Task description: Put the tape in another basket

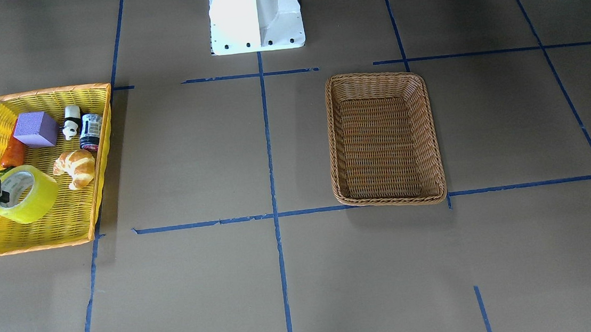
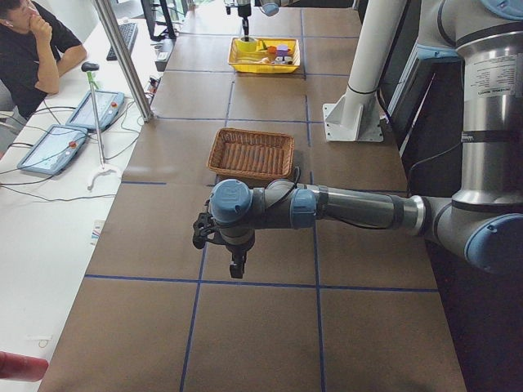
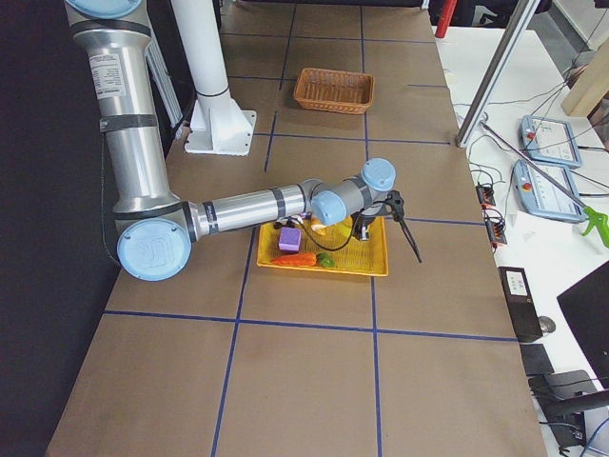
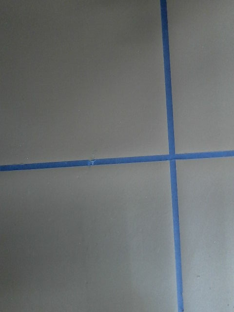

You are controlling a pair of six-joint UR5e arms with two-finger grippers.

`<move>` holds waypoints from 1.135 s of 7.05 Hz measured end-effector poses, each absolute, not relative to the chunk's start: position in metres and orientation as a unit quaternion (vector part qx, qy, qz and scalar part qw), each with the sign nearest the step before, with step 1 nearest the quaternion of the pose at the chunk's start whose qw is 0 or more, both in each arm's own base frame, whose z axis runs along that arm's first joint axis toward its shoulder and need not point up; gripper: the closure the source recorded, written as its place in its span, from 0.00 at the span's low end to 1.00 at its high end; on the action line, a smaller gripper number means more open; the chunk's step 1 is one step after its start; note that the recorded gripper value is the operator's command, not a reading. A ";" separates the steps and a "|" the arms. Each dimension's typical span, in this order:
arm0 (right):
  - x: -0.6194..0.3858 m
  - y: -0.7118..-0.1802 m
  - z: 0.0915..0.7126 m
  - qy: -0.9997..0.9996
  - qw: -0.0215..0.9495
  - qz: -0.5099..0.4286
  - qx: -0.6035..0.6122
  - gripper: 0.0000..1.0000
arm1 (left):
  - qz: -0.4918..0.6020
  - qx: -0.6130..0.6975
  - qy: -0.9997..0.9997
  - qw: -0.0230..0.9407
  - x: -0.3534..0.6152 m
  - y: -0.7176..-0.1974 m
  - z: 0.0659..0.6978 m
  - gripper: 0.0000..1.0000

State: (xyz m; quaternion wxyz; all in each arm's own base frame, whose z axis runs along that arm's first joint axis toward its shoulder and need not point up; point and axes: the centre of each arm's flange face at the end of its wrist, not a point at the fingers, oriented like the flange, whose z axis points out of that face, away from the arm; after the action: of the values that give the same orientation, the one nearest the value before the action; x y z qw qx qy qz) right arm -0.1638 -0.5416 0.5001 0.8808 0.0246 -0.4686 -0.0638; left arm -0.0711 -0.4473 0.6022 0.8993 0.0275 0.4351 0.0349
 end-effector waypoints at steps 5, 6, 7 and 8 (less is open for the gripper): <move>-0.182 -0.465 0.293 -0.612 0.784 0.104 -0.002 1.00 | -0.036 0.083 0.554 0.828 0.019 -0.484 0.484 0.00; -0.188 -0.451 0.277 -0.645 0.754 0.120 -0.013 1.00 | -0.048 0.068 0.584 0.808 0.059 -0.495 0.440 0.00; -0.194 -0.436 0.266 -0.675 0.727 0.125 -0.025 1.00 | -0.035 0.065 0.610 0.789 0.100 -0.499 0.398 0.00; -0.204 -0.422 0.258 -0.701 0.701 0.125 -0.034 1.00 | -0.020 0.081 0.627 0.775 0.133 -0.497 0.368 0.00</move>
State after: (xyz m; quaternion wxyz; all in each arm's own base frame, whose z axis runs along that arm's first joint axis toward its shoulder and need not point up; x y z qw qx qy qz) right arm -0.2037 -0.4222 0.2577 0.7010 -0.0338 -0.7013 0.1253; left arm 0.1330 -0.4968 0.3683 0.7749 0.0810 0.6266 -0.0197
